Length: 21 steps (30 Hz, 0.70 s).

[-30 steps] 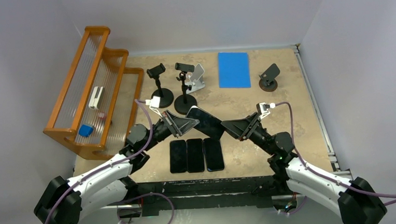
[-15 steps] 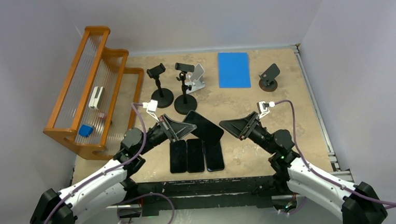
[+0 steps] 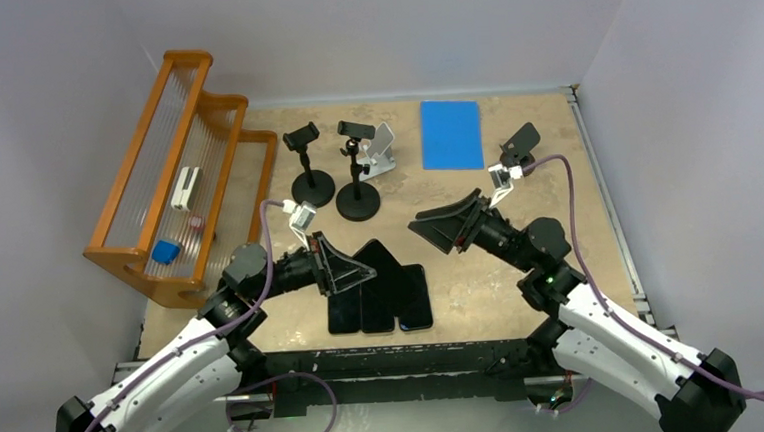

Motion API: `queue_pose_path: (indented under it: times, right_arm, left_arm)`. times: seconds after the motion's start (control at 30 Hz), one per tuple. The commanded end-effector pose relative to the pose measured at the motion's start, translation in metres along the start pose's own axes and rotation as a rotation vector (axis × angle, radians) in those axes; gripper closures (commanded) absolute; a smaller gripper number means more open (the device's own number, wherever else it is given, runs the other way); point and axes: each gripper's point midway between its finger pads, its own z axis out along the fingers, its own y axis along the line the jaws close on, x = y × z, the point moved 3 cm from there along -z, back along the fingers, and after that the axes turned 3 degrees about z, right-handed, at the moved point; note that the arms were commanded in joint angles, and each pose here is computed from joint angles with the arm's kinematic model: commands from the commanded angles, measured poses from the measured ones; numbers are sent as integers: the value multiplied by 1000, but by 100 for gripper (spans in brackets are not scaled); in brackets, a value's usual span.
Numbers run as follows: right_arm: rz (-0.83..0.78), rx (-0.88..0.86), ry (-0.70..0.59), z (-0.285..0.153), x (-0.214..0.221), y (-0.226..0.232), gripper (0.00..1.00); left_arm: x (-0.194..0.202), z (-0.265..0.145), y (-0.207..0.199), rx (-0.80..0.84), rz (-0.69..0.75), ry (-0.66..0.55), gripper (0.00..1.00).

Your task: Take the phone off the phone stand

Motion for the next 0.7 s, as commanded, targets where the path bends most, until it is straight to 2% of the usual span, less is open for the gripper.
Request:
queue_pose_path:
  times: [0.0, 0.17, 0.33, 0.53, 0.67]
  right_arm:
    - [-171, -157, 173, -2, 19, 20, 25]
    - [-213, -275, 183, -19, 26, 35, 25]
    - [-250, -365, 340, -27, 47, 37, 25]
    - [-253, -479, 445, -44, 64, 41, 29]
    - [-254, -476, 470, -45, 68, 37, 30]
  left_arm:
    - [-14, -8, -51, 175, 207, 109, 100]
    - [-14, -15, -69, 241, 289, 211, 100]
    - [-5, -19, -70, 285, 315, 304, 100]
    - [-2, -15, -64, 289, 324, 336, 100]
    - [-4, -12, -65, 302, 333, 335, 100]
